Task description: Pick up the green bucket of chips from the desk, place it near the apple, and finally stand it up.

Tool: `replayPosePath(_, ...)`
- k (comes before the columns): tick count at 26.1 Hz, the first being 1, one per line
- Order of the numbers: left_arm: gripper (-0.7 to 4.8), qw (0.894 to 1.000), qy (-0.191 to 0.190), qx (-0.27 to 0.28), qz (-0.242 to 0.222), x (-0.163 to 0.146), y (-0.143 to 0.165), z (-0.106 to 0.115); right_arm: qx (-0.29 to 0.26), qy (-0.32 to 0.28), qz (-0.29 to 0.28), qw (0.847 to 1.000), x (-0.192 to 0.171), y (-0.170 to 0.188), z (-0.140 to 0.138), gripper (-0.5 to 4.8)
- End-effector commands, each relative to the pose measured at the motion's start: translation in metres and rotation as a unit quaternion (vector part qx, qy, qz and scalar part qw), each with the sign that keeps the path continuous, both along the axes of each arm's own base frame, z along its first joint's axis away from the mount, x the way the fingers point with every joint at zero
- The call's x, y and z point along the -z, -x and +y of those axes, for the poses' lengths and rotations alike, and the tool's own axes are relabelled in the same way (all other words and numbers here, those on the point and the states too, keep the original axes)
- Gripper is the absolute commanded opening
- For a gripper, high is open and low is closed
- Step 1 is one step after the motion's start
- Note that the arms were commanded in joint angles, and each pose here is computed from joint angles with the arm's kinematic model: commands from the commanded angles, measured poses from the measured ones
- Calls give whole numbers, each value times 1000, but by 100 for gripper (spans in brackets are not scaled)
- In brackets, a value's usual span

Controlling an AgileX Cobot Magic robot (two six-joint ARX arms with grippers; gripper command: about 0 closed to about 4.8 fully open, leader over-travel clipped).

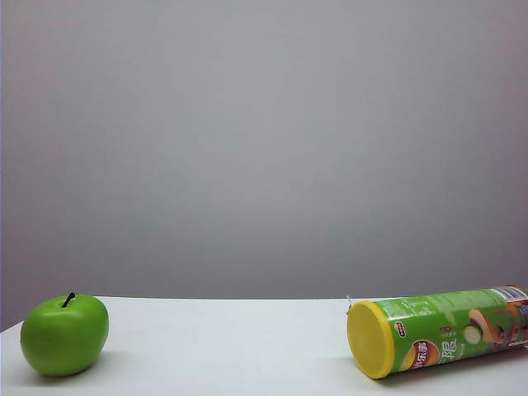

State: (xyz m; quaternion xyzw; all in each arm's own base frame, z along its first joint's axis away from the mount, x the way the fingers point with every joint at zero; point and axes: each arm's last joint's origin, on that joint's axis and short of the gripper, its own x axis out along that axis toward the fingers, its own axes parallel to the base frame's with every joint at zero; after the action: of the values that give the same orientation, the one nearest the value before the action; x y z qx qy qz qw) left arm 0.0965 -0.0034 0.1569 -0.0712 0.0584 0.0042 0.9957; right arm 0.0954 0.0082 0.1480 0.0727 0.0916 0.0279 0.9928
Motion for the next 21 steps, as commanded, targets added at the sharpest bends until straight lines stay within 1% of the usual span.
replayPosePath(1,-5,1000,-1,1,-8,-2,0,0,1,0,2,1000,2,0,0,-1)
replayPosePath(9,-5,1000,1,6,-8,-2,0,0,1,0,2,1000,2,0,0,-1)
replayPosePath(10,-5,1000,5,14,-8,-2,0,-1,0,-1,1,1000,2,0,0,-1)
replayPosePath(12,-5,999,21,46,-17,-5,0,-3,-2,-3,2,1000,1,0,0,-1)
replayPosePath(14,-5,996,46,70,-31,-9,0,-4,-1,-5,-3,1000,0,0,0,-1)
replayPosePath(15,-5,995,62,69,-38,-14,1,-4,-1,-6,-10,1000,-2,0,0,-1)
replayPosePath(16,-5,994,72,66,-52,-26,3,-4,3,-10,-23,1000,-10,1,0,-1)
replayPosePath(19,-5,994,61,49,-76,-49,7,-3,16,-16,-51,998,-25,3,-1,-2)
replayPosePath(21,-5,994,61,46,-82,-64,8,-2,32,-24,-75,996,-34,4,-2,-2)
